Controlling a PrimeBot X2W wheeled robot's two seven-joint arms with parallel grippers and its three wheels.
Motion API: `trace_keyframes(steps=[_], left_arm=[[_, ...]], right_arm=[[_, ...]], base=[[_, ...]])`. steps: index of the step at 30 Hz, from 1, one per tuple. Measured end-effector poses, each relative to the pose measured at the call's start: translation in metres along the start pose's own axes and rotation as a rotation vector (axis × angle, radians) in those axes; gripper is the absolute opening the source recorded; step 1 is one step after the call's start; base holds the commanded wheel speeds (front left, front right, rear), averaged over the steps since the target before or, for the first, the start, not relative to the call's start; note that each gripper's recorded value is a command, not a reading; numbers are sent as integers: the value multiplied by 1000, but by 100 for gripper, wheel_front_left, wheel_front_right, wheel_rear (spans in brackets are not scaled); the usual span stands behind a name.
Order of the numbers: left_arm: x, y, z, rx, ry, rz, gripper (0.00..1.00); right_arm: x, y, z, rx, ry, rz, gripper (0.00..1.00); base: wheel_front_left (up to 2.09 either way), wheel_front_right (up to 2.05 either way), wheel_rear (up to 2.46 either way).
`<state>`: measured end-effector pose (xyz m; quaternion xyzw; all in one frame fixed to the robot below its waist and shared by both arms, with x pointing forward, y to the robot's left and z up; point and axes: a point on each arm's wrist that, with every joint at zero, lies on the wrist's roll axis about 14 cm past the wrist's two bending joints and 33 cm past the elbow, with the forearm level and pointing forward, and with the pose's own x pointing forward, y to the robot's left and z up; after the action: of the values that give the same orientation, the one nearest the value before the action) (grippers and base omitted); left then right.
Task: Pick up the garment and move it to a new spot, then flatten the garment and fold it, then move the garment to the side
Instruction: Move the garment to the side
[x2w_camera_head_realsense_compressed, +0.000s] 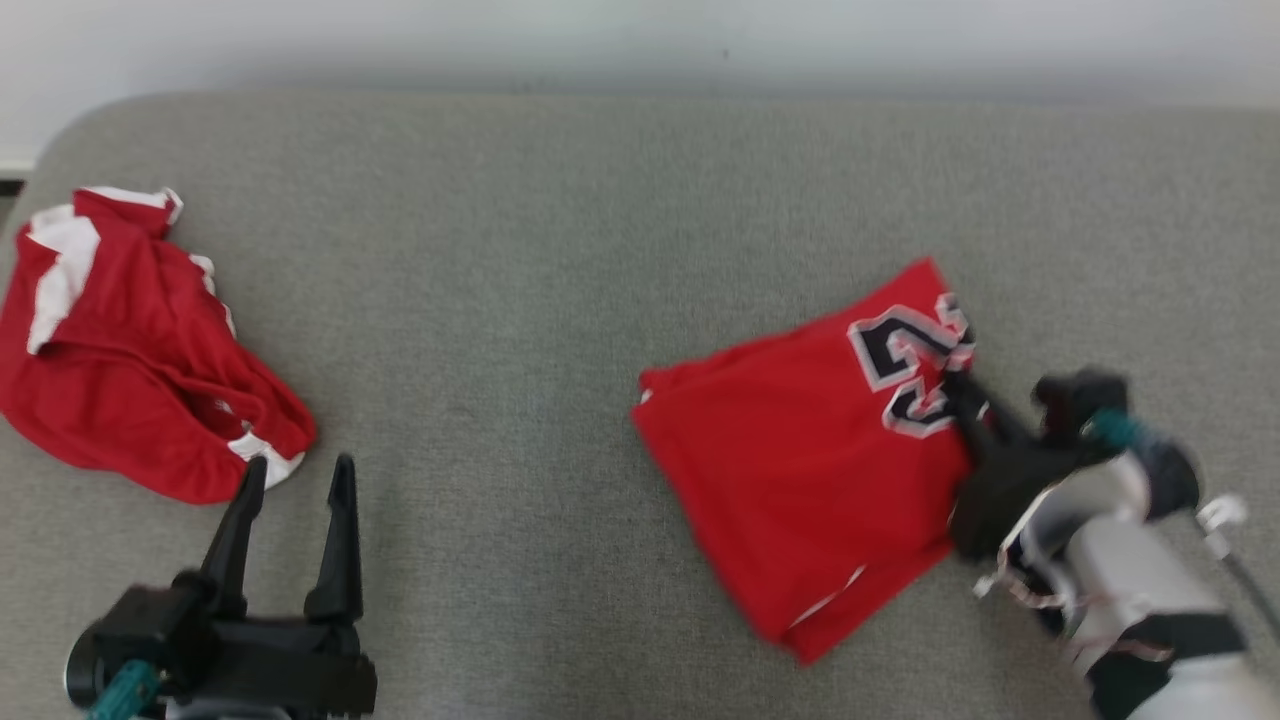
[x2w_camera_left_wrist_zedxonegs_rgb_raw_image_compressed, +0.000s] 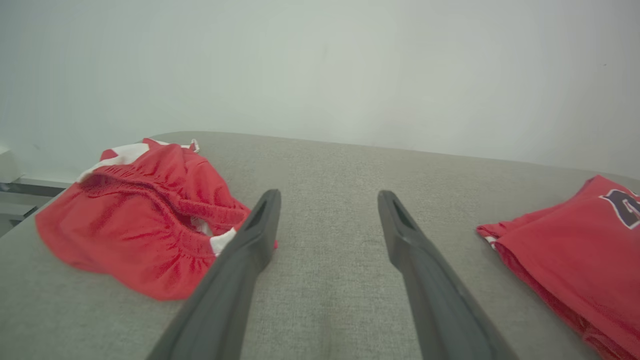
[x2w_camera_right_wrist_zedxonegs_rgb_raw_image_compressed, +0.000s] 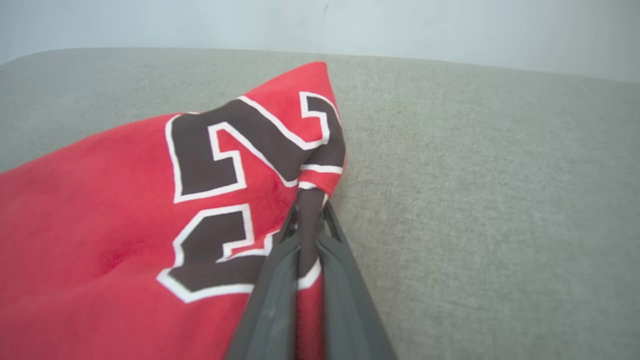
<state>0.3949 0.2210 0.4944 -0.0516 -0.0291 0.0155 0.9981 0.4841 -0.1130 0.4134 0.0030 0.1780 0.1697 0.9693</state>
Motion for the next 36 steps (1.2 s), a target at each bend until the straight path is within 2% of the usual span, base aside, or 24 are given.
trace_keyframes(steps=[7, 12, 15, 24, 31, 36], left_arm=[[45, -13, -1, 15, -29, -75, 100], [75, -10, -6, 59, -50, -107, 100], [89, -11, -19, 85, -38, -139, 100], [116, -39, -67, 88, 11, -261, 100], [120, -57, -99, 65, 53, -326, 100], [122, -62, -112, 55, 65, -345, 100]], right_arm=[[38, -65, 54, -106, -79, -81, 0], [51, -117, 67, -205, -77, -156, 0], [52, -146, 70, -224, -78, -210, 0], [-2, -245, 78, -325, -11, -444, 0], [-34, -289, 99, -413, 27, -561, 0], [-33, -305, 103, -484, 84, -591, 0]], base=[[0, 0, 0], [0, 0, 0], [0, 0, 0], [0, 0, 0], [0, 0, 0], [0, 0, 0]])
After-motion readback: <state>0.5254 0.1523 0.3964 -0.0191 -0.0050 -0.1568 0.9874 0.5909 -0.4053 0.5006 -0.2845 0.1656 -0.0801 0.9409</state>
